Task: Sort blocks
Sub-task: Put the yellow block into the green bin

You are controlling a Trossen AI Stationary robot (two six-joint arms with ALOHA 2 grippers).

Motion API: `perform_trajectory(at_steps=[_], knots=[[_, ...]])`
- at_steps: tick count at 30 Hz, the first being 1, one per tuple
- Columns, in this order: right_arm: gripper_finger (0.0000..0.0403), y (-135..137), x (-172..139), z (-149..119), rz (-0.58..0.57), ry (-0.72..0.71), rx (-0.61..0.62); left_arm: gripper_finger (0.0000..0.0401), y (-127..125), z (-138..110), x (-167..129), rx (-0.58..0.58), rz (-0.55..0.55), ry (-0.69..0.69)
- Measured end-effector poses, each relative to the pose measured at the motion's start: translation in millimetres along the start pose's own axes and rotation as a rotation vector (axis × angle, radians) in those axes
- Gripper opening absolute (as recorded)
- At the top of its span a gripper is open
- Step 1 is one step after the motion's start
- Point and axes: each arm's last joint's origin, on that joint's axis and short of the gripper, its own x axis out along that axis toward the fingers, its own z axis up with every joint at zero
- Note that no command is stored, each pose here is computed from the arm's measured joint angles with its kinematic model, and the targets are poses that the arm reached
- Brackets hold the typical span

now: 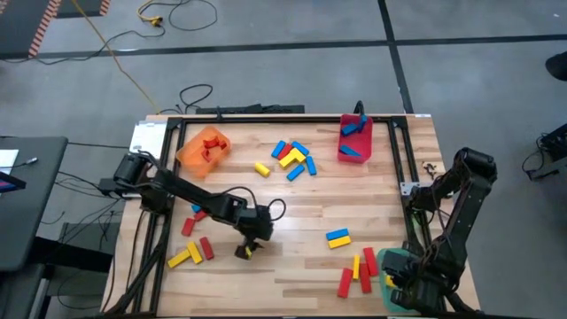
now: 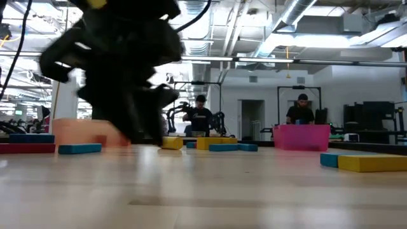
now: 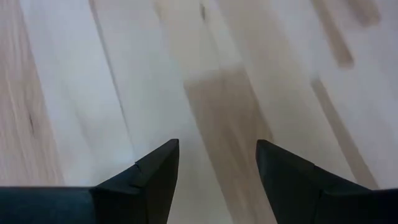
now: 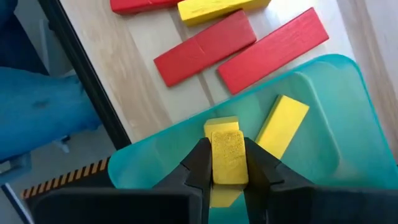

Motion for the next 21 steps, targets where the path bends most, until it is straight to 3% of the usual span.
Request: perform_trajectory(at_steps=[7,13,21], knots=[[0.0077,3,1,-3,0.034,0.006,0.004,0.0208,-21,-16,-25,-0.027,0.013,0.201],[0.0081,2,1,-3,0.029,0.006,0.026,0.0208,-39,-23,-48,-0.054,0.047,0.278],[0.0134,0,1,-2,0.004,0.005,0.029,0.0208,-62,-31,-72,-0.115,0.118,0.326]])
